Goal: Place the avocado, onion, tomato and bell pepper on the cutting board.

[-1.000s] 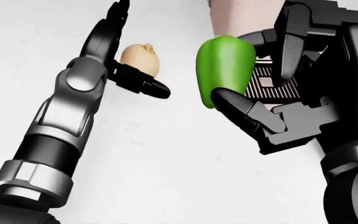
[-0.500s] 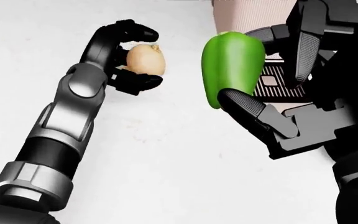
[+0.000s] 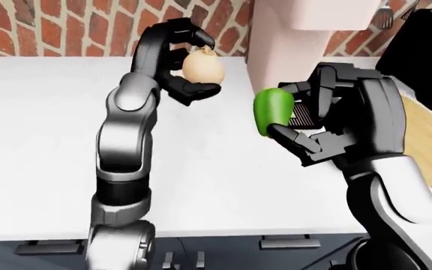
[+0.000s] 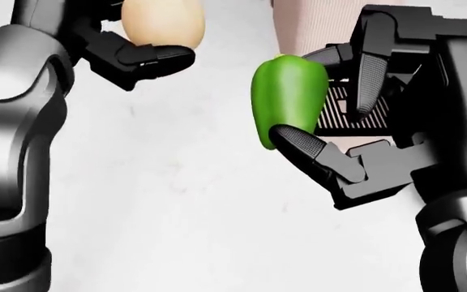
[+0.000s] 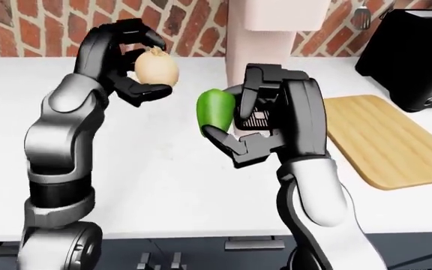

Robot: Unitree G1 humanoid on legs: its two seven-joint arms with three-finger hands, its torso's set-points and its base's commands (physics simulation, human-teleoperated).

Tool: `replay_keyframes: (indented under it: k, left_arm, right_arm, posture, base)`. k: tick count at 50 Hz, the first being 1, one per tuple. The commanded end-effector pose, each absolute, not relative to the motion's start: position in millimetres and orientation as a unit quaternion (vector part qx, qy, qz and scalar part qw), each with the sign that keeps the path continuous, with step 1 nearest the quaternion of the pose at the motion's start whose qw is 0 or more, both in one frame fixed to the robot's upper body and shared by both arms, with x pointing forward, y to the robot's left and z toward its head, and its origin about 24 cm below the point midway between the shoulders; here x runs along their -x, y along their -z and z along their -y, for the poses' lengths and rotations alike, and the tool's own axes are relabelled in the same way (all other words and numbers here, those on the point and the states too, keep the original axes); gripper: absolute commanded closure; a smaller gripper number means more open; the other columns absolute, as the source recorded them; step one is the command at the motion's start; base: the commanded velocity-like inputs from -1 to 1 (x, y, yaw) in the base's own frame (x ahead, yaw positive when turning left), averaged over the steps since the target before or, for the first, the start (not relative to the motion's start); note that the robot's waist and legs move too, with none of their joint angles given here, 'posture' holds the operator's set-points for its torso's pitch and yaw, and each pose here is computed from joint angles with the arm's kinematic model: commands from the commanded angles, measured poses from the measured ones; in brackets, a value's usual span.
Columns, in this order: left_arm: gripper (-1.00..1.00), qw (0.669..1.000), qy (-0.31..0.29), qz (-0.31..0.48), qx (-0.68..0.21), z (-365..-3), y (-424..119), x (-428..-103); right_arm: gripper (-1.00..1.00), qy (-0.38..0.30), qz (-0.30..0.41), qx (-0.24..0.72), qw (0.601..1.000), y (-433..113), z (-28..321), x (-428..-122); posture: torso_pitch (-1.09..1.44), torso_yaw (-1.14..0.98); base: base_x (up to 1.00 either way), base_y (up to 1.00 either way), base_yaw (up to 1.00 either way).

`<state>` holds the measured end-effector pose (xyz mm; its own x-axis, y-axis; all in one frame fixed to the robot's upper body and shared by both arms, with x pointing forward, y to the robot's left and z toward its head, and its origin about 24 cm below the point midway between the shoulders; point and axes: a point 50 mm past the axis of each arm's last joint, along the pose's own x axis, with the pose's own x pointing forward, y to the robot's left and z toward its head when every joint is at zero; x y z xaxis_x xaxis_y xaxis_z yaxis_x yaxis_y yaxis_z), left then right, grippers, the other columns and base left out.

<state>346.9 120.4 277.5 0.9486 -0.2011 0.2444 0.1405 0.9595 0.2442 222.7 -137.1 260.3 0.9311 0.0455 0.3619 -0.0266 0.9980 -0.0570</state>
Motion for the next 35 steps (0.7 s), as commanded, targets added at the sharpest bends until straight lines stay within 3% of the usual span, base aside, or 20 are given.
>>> replay_keyframes:
  k: [1,12,35]
  left_arm:
    - [0.84,0.981,0.089,0.137,-0.102,-123,-285,-334]
    - [0.84,0.982,0.062,0.134,-0.118,-146,-279,-269]
    - [0.84,0.983,0.040,0.142,-0.108,-161,-281,-242]
  right_arm:
    - [1.00,-0.009,0.232,0.034,0.972,-274,139,-218]
    - [1.00,0.012,0.247,0.060,0.967,-284,146,-221]
    - [1.00,0.003,0.244,0.066,0.968,-287,139,-224]
  posture:
    - [0.00,0.00]
    - [0.00,0.00]
    - [0.00,0.00]
  base:
    - [0.00,0.00,0.00]
    - [0.00,0.00,0.00]
    - [-0.12,-0.15,0.00]
